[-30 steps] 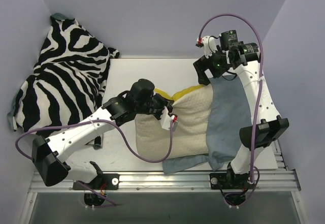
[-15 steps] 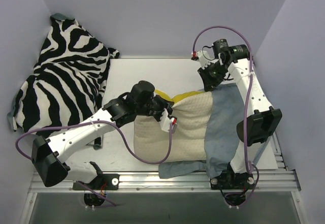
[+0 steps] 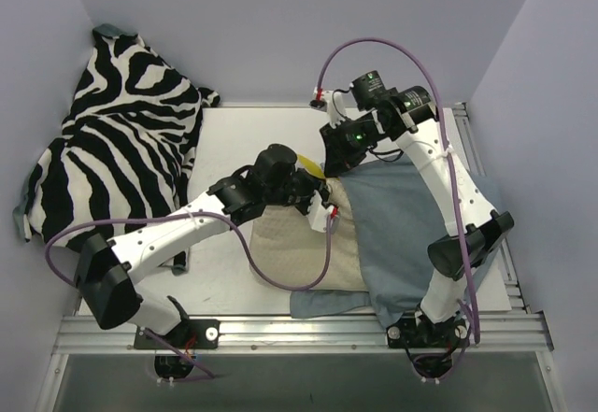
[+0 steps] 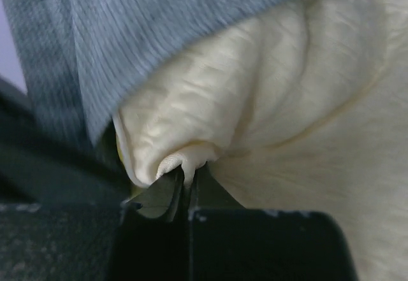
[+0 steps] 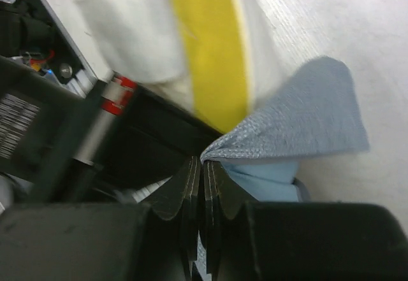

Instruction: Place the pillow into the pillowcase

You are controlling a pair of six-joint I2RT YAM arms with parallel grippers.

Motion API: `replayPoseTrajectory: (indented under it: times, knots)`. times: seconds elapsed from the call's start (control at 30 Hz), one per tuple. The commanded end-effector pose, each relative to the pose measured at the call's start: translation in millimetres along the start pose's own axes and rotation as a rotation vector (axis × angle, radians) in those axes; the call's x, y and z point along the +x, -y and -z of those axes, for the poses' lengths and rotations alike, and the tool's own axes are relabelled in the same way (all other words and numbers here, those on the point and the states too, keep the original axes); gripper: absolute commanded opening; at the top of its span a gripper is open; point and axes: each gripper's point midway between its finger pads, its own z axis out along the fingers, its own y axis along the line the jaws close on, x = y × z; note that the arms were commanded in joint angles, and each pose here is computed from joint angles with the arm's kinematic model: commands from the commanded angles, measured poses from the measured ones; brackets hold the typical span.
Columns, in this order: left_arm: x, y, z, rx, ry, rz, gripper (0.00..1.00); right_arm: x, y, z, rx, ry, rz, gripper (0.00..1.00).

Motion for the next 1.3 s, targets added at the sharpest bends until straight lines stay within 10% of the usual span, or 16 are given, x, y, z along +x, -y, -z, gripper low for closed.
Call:
replayPoseTrajectory:
  times: [0.0,0.3,0.63,0.73,0.77,0.8,0.83,1.0,1.27]
  knots:
    - [-47.0,-79.6,1.0,-0.256,0.139,-0.099,0.00,-33.9,-77.3,-2.5,-0.220,0.128,-0.004,0.00]
    - [-16.1,-28.1,19.6,-0.258,0.046,0.068,0.00,-118.0,-46.5,-25.0,-0.183,0.397,-0.184,0.00]
    - [178.6,56.6,59.7,-0.422,-0.377,1.130,0.00,-159.8,-16.7,-121.8,-0.163,0.403,-0.083,0.00]
    - [203.5,87.8,67.5,-0.432,-0.454,1.308,0.00,-159.3,7.3,-110.6,-0.102,0.412,-0.109,0.66]
    - [210.8,93.8,73.5,-0.442,-0.474,1.346,0.00,-156.8,27.1,-85.8,-0.041,0.436,-0.134,0.75]
    - [211.2,96.3,75.1,-0.436,-0.475,1.377,0.06,-140.3,42.7,-84.4,-0.006,0.406,-0.168,0.82]
    - [207.0,99.3,73.8,-0.408,-0.467,1.411,0.36,-130.9,54.4,-73.5,0.024,0.401,-0.188,0.94]
    - [147.3,93.6,73.6,-0.230,-0.385,1.355,0.96,-32.4,108.4,7.3,0.199,0.356,-0.373,0.95]
    - [7.8,120.7,25.1,0.007,-0.320,1.122,0.97,174.9,117.9,14.7,0.278,0.159,-0.742,0.85]
